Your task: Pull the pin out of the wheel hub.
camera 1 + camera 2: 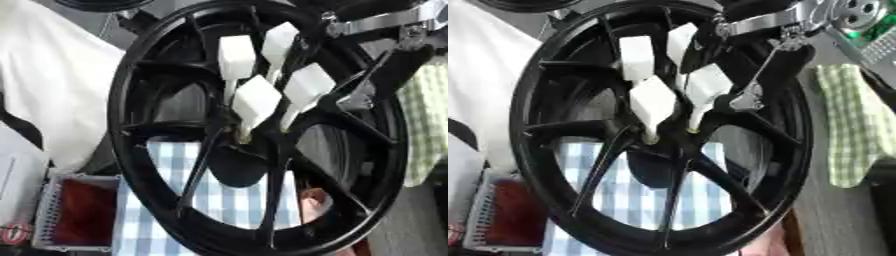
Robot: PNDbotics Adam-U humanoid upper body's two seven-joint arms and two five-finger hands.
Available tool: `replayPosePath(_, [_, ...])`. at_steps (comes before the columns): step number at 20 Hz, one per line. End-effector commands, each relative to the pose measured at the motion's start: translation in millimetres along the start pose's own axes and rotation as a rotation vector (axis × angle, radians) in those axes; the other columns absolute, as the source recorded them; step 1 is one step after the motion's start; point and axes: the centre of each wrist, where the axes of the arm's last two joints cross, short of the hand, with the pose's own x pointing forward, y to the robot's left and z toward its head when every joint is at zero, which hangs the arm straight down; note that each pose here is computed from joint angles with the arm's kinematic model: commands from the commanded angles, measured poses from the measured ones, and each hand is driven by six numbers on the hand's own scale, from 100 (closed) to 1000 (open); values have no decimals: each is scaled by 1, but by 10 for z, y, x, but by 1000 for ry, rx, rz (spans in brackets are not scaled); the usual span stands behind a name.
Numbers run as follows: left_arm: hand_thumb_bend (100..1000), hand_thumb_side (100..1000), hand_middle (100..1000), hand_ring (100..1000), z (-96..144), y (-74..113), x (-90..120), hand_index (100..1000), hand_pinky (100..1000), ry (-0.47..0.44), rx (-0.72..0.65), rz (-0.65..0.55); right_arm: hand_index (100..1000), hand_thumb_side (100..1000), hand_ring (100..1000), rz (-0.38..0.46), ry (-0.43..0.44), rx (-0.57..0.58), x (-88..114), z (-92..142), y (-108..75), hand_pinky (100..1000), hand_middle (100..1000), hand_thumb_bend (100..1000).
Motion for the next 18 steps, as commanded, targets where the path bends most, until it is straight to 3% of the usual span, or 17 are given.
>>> replayPosePath(1, [264,721,589,773,-40,-15,77,763,811,-31,-11,11,824,141,853,26,22,-7,-13,49,-40,850,756,295])
replayPosePath(9, [261,725,590,773,-38,-21,76,763,812,-30,-13,13,791,158,838,23,21,-9,-30,25,-40,842,712,271])
replayPosePath(15, [260,726,590,774,-38,-27,76,763,812,-30,-15,16,764,100,828,21,21,-9,-42,5,-39,835,689,245])
replayPosePath(18, [258,728,590,774,-38,-30,76,763,812,-29,-16,17,753,100,821,13,23,-6,-71,-7,-28,831,674,187])
